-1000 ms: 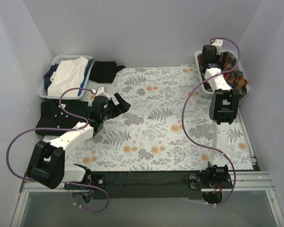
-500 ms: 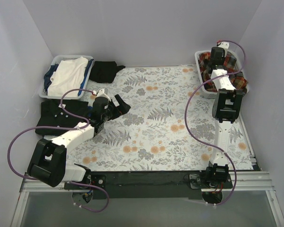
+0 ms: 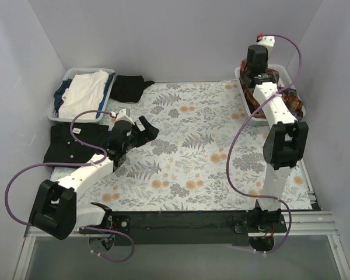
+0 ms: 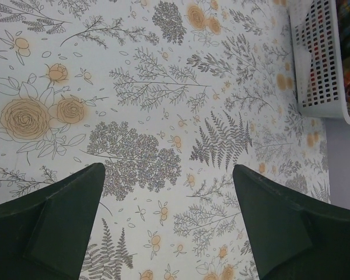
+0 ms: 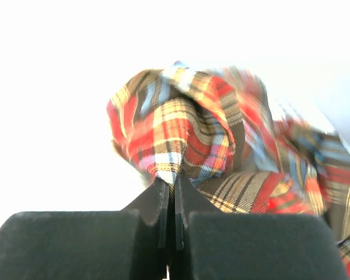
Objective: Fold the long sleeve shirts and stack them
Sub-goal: Grab the shirt from the pile, then move the shirt to the center of the board
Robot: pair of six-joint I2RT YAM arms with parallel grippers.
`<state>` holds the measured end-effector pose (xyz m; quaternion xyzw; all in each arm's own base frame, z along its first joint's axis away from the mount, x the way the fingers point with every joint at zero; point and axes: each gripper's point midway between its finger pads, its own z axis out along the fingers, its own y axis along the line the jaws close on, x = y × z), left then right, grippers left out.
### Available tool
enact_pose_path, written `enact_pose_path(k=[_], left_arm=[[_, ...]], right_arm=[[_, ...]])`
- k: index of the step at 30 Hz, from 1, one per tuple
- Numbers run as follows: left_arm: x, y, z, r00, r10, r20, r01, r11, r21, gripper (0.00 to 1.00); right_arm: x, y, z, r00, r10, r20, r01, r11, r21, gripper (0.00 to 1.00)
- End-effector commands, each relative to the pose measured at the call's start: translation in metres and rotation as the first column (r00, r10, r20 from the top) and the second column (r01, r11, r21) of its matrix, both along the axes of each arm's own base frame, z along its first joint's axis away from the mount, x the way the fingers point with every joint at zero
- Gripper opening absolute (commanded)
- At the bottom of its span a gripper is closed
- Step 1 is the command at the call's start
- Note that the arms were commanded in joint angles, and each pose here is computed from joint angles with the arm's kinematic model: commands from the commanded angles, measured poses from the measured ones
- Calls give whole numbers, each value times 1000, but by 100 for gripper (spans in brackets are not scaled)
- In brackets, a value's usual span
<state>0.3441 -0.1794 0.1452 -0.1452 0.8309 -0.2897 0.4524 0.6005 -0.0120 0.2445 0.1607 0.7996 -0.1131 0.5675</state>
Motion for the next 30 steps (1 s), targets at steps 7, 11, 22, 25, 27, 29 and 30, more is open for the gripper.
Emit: enact_pose_path(k=[7, 11, 22, 25, 27, 29, 30], left_arm=[[-6, 5, 42, 995, 17, 95, -14, 1000, -27, 95], [-8, 8, 46, 995, 40, 93, -37, 999, -36, 95], [-15, 24, 65, 985, 109, 136, -102, 993, -53, 95], [-16, 40, 66, 975, 177, 135, -177, 984, -15, 95], [-20, 56, 69, 958, 256, 127, -256, 966, -12, 95], [-25, 80, 78, 917, 366, 160, -367, 930, -21, 96], [-28, 87, 80, 902, 398, 168, -399, 917, -32, 96]], right_arm=[[-116, 86, 252, 866, 162, 473, -167, 985, -31, 1], [-165, 128, 308, 724, 395, 565, -391, 910, -136, 1], [-339, 202, 415, 111, 779, 617, -689, 507, -517, 1], [-366, 192, 433, 44, 749, 661, -668, 514, -538, 1], [-365, 187, 430, 68, 740, 669, -661, 536, -525, 1], [-359, 181, 420, 122, 730, 672, -656, 567, -498, 1], [-348, 174, 409, 193, 708, 680, -649, 612, -453, 1]])
